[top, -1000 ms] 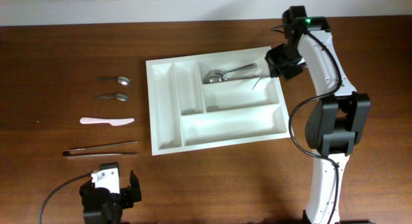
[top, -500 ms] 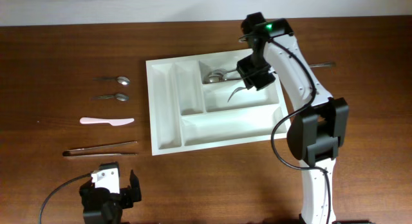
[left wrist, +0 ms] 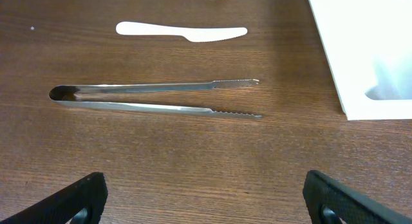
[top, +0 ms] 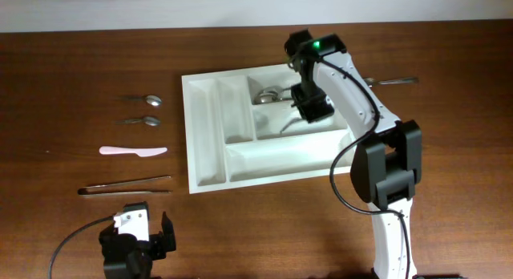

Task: Pack container
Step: 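Carry the fork with the right gripper into the tray's top compartment, then lower the fork into the compartment and open the right gripper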

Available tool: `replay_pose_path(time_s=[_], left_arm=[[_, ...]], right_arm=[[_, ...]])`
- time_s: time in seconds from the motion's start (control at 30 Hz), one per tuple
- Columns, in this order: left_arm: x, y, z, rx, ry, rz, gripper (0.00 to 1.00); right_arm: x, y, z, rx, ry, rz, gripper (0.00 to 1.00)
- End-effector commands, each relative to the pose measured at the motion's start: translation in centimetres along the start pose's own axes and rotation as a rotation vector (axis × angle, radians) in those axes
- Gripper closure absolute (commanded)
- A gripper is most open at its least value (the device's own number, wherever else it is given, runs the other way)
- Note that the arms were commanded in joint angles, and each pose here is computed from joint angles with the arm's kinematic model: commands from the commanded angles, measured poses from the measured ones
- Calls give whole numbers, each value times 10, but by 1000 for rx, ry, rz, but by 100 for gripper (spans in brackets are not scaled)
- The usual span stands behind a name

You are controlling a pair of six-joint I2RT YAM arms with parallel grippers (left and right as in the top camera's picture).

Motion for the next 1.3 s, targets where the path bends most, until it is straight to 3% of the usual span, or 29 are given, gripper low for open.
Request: replay_pose_path(time_s=[0.0, 0.5, 1.27], left_arm=[[0, 0, 0, -4, 15, 2, 1], [0, 0, 0, -4, 15, 2, 1], [0, 0, 0, -4, 15, 2, 1]], right_arm=[[-9, 16, 5, -10, 37, 35, 96], [-3, 15, 80, 84, -99, -130, 96], [11, 16, 46, 73, -24, -124, 96]])
Point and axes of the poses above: each gripper's point midway between its finger pads, its own y axis out along the fingers, its own x axis along the line the jaws close on, z = x × y, the point moved 6 cm from there along -y, back along the fingers, and after that the axes turned 14 degrees about y, right-handed, at the moved point
